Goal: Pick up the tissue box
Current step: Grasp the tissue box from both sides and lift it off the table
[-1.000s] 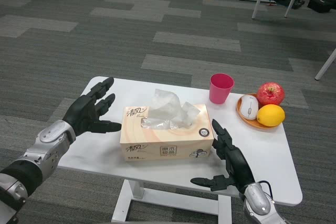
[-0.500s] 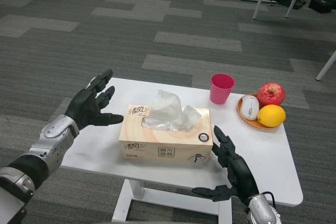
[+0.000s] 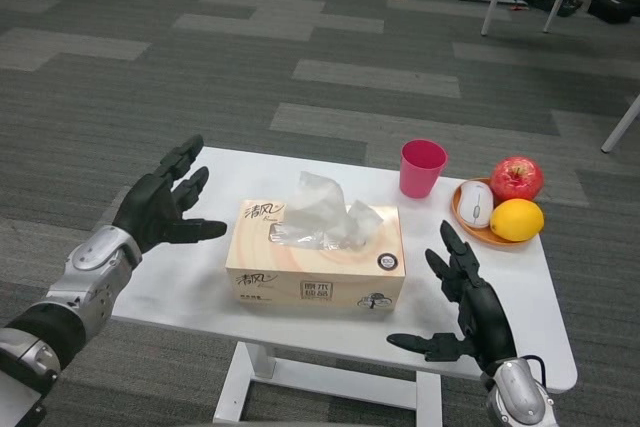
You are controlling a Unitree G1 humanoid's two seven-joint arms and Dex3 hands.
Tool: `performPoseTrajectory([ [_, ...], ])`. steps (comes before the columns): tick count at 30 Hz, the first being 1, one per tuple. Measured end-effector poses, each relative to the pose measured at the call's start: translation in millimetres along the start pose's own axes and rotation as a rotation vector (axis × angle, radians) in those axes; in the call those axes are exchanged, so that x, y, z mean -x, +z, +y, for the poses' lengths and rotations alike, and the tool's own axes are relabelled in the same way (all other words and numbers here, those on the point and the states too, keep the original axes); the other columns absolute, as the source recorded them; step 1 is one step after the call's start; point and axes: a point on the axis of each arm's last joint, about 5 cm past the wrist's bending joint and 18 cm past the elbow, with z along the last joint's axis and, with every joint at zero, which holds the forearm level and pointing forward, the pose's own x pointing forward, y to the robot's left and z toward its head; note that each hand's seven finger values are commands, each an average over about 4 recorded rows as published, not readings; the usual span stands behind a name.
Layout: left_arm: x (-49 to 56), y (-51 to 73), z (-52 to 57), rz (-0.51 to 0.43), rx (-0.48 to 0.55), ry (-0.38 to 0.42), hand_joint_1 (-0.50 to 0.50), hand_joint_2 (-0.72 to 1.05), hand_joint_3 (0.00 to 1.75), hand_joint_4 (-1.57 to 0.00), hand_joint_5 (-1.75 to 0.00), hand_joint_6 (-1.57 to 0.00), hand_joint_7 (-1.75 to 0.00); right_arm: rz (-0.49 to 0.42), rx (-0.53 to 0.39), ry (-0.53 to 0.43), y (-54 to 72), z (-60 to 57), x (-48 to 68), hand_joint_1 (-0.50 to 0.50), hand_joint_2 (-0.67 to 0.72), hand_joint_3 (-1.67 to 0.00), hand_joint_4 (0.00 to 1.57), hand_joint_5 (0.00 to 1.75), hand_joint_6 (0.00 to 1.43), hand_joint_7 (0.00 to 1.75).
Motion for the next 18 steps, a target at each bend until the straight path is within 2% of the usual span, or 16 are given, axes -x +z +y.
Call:
performPoseTrajectory([
  [4,11.8,-2.2,10.0,-0.001,0.007,0.004,0.50,1.05,0.09,0.00,0.00,0.00,0.00,-0.013,0.009,-0.013,1.4,-2.9,-7.3,-0.17,-0.24,-0.30,0.04,0.10,0.00,0.07],
  [10,30.7,-1.9,27.0,0.027,-0.009,-0.009,0.50,1.05,0.26,0.00,0.00,0.00,-0.02,-0.023,0.033,0.009,4.6,-5.8,-23.2,-0.21,-0.21,-0.32,0.03,0.10,0.00,0.07],
  [15,40.9,-2.8,31.1,0.107,-0.005,-0.084,0.50,1.05,0.41,0.00,0.00,0.00,-0.07,0.015,0.068,0.101,2.9,0.0,-32.7,-0.21,-0.16,-0.32,0.04,0.10,0.00,0.07],
  [18,43.3,-1.9,32.7,0.158,-0.040,-0.121,0.50,1.05,0.44,0.00,0.00,0.00,-0.07,0.034,0.086,0.130,1.4,2.0,-36.0,-0.21,-0.16,-0.32,0.04,0.10,0.00,0.07],
])
